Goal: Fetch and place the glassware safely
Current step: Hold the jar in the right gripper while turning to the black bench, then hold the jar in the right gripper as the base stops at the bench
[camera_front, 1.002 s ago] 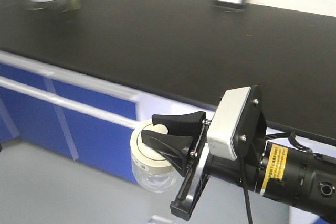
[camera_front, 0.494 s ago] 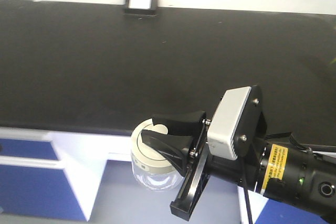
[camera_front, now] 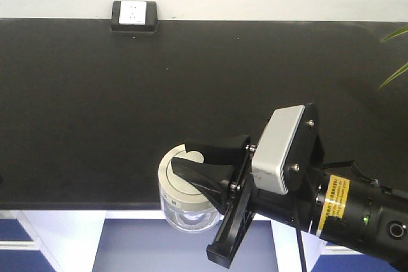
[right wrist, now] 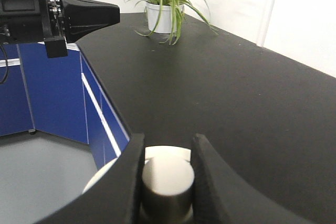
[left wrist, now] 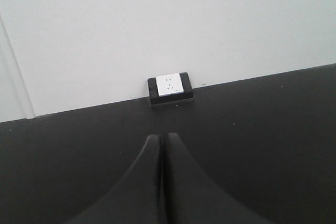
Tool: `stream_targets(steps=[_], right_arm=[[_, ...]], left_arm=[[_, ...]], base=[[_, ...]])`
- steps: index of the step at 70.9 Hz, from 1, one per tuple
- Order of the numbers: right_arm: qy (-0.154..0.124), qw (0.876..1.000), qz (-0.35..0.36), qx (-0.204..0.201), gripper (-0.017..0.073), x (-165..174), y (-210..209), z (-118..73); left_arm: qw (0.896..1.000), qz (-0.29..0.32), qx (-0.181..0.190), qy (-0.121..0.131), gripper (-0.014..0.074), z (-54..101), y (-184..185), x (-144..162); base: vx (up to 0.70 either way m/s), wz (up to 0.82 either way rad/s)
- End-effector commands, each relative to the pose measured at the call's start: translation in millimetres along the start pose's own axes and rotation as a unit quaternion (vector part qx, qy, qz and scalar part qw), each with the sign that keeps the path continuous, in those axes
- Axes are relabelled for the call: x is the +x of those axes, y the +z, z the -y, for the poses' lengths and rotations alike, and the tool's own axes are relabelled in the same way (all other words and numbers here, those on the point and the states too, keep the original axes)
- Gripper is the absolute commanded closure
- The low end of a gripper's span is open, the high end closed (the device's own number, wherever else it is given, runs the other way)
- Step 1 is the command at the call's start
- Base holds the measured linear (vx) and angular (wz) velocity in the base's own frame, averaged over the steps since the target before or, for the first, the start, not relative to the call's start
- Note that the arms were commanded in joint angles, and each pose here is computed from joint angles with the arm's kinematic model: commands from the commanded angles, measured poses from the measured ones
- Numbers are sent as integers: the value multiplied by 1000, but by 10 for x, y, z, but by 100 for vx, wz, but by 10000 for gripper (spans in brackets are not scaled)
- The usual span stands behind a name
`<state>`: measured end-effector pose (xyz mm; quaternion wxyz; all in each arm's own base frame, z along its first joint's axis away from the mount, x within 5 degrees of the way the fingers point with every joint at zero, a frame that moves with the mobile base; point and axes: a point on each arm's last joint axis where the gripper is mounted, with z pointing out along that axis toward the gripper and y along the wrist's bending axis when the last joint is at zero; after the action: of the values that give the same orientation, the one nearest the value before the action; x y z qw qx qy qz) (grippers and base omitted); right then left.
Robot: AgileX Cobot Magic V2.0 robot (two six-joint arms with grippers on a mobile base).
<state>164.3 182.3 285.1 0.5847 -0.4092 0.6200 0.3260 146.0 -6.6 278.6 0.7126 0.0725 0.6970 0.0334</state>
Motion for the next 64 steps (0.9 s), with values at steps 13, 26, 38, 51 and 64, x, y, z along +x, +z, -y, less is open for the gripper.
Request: stream_targets(steps=[13, 26, 38, 51, 64], right_arm=[[2, 998, 64, -14, 563, -227, -32, -21], [2, 998, 64, -14, 563, -227, -32, -21], [2, 998, 64, -14, 563, -227, -32, -21], [2, 998, 64, -14, 563, -227, -32, -21], [2, 998, 64, -14, 563, -227, -32, -21]], left_arm=[[998, 55, -6, -6, 601, -22, 5, -167], [998, 55, -6, -6, 601, -22, 5, -167], [998, 55, -6, -6, 601, -22, 5, -167], [998, 55, -6, -6, 601, -22, 5, -167], [998, 55, -6, -6, 601, -22, 5, -167]], base=[[18, 1], [17, 3], [15, 2], [12, 1], [9, -1]])
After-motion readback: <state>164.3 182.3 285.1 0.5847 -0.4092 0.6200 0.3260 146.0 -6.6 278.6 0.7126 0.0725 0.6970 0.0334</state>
